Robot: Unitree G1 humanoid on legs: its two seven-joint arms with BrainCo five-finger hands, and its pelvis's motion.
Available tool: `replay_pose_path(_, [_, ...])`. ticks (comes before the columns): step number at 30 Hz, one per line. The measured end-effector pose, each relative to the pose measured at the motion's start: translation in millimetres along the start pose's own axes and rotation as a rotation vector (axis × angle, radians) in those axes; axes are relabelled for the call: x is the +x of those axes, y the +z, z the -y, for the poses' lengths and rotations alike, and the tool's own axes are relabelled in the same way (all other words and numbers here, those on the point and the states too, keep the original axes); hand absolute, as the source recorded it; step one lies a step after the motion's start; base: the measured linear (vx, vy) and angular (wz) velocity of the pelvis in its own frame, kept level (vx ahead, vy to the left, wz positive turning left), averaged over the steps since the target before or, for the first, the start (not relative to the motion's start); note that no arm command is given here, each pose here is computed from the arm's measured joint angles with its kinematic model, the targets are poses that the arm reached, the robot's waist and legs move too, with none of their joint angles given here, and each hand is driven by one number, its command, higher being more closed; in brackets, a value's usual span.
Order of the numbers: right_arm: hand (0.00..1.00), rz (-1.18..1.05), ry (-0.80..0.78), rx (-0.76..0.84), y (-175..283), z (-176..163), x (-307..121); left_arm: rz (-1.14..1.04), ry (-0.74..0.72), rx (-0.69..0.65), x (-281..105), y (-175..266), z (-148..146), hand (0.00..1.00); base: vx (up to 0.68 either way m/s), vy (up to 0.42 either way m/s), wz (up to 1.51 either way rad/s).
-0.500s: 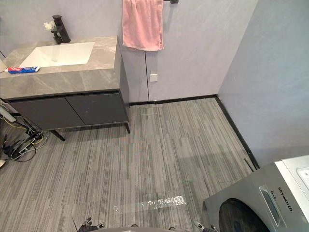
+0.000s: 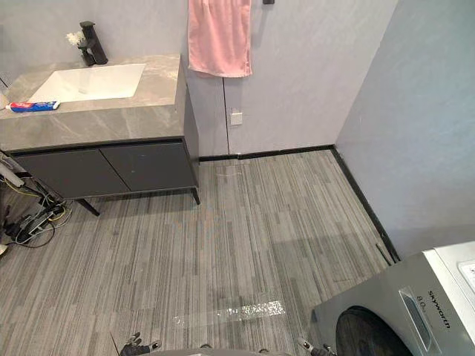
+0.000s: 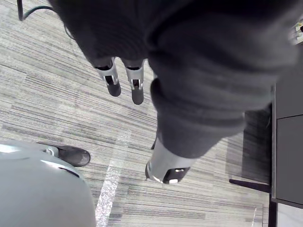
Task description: Organize washtable
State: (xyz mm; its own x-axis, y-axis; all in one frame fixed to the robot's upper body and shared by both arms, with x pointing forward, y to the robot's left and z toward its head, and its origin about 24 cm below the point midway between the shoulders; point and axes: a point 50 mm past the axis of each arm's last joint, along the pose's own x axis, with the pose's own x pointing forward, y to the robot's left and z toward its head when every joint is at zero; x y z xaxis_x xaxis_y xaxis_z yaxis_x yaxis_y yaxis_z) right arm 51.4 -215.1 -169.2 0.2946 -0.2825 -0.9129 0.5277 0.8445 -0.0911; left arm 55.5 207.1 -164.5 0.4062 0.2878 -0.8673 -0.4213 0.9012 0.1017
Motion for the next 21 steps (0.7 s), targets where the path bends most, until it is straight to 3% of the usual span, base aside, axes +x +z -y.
replay_pose_path(21, [0.00, -0.001, 0.000, 0.001, -0.2, -0.2, 0.0, 0.003, 0.000, 0.000, 0.0, 0.0, -0.3, 0.00, -0.02, -0.025, 0.00])
